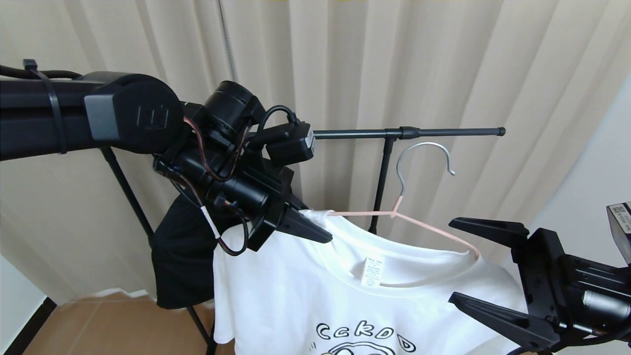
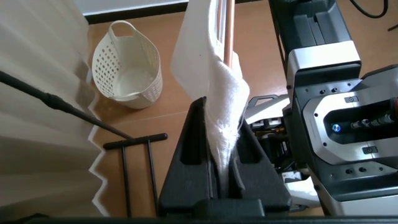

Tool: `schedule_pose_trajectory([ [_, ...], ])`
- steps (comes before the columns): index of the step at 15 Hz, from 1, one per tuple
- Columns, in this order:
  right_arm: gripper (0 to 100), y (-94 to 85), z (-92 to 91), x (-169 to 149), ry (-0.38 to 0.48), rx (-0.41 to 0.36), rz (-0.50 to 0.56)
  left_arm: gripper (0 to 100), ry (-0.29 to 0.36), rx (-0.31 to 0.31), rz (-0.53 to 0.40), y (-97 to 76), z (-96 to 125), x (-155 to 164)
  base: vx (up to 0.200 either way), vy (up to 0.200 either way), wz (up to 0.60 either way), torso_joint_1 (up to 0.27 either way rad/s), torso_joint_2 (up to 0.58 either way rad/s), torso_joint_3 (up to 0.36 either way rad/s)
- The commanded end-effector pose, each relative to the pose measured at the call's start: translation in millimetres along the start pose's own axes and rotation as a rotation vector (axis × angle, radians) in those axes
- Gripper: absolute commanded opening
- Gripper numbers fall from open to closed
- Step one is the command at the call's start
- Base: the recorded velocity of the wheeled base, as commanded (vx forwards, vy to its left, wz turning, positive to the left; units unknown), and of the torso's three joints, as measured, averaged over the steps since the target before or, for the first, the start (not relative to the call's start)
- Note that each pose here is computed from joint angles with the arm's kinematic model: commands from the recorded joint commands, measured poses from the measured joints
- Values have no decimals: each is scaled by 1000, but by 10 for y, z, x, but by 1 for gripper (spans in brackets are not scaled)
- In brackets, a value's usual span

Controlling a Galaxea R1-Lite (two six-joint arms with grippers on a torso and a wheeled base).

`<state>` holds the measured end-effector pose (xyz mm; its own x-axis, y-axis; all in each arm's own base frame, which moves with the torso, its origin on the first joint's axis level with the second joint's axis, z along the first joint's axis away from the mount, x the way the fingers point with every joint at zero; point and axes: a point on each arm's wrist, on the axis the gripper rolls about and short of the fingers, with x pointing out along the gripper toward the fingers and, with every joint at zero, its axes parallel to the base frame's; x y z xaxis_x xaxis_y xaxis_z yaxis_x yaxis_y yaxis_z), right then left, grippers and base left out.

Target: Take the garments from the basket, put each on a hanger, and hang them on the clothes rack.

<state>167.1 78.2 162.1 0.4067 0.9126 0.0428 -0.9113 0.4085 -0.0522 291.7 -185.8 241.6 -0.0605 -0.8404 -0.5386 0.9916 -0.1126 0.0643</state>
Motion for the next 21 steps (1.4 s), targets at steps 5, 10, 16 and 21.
schedule_pose_trajectory([
  [5, 100, -177, 21, -70, 16, 6, -90, 0, -12, -35, 122, 31, -65, -432, 0, 0, 0, 0, 0, 0],
  [10, 100, -404, -34, -76, 51, 23, -163, 0, -18, -58, 181, -68, -67, -673, 0, 0, 0, 0, 0, 0],
  [16, 100, -620, -217, -67, 109, 37, -234, 0, -31, -37, 214, -291, 27, -840, 0, 0, 0, 0, 0, 0],
  [21, 100, -656, -292, -54, 138, 15, -271, 0, -4, -44, 244, -442, 18, -893, 0, 0, 0, 0, 0, 0],
])
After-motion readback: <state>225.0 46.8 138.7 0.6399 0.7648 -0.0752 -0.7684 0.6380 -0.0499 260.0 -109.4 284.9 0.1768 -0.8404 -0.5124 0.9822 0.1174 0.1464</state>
